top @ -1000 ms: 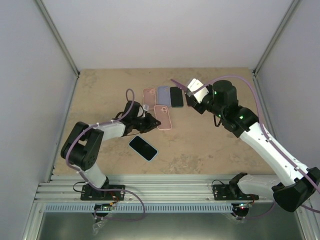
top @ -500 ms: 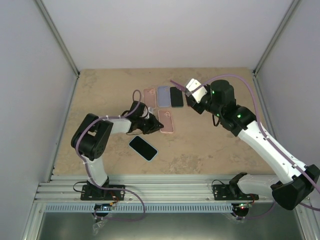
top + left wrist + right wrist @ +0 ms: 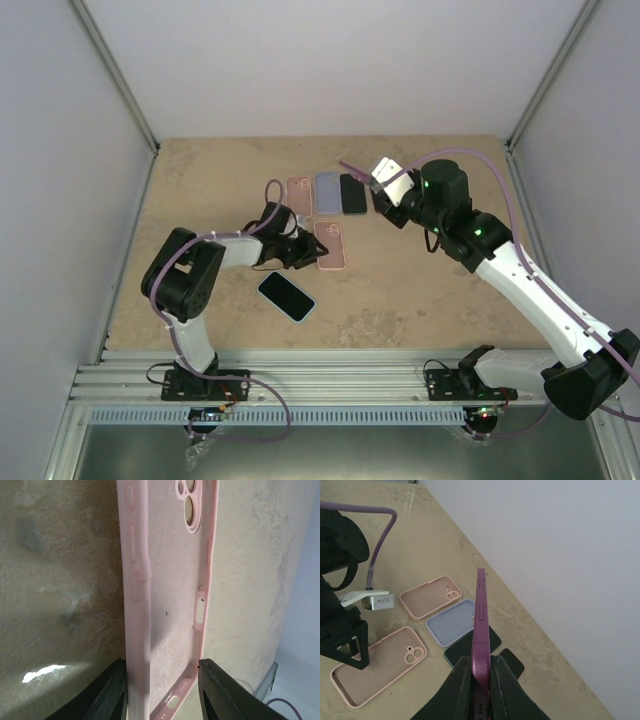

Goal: Take the phone out of the phone case
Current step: Place the phone case at the center of the board.

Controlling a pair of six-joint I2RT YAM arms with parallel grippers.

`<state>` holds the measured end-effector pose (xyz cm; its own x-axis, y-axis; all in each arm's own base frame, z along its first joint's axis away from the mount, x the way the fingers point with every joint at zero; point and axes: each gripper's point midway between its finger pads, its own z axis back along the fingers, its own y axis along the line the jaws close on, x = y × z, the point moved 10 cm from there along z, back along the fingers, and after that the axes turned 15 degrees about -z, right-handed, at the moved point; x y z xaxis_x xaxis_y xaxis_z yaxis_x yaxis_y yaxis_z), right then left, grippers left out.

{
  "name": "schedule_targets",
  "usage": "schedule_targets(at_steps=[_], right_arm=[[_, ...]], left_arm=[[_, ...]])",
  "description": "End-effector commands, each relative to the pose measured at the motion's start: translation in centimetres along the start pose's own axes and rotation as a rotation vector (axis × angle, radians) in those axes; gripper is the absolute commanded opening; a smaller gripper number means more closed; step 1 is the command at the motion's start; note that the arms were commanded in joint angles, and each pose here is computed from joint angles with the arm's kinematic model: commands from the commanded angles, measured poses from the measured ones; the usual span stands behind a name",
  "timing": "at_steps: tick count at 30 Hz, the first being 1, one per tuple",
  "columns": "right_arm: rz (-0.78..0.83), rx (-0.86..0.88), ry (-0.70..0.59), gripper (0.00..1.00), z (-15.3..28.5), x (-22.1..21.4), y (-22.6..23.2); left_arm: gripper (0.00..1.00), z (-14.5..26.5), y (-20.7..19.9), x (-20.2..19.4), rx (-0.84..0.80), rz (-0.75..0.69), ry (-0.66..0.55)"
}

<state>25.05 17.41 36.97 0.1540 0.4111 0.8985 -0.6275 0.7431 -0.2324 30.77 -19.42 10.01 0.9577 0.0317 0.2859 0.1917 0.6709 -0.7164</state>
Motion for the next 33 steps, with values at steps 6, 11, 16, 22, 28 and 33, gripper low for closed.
schedule_targets(at_steps=[6, 11, 16, 22, 28, 33], right_arm=[[-0.012, 0.013, -0.083, 0.01, 0.7, 1.7, -0.3], [-0.004, 0.013, -0.083, 0.01, 0.6, 1.6, -0.2], [0.079, -0.029, -0.070, 0.01, 0.5, 1.9, 0.0], [0.205, -0.180, -0.078, 0.01, 0.3, 2.8, -1.1], [0.254, -0.251, -0.108, 0.01, 0.0, 4.4, -1.3], [0.382, -0.269, -0.191, 0.01, 0.9, 5.3, 1.4]], left_arm=[[0.60, 1.8, -1.7, 1.1, 0.046, -0.087, -0.069], [0.78, 3.4, -3.3, 1.5, 0.040, -0.144, -0.111], [0.82, 6.4, -5.9, 2.3, -0.053, -0.210, -0.196], [0.83, 11.7, -9.4, 4.2, -0.245, -0.240, -0.345], [0.83, 16.4, -13.8, 5.9, -0.414, -0.285, -0.480], [0.83, 17.4, -15.2, 7.2, -0.498, -0.188, -0.518]])
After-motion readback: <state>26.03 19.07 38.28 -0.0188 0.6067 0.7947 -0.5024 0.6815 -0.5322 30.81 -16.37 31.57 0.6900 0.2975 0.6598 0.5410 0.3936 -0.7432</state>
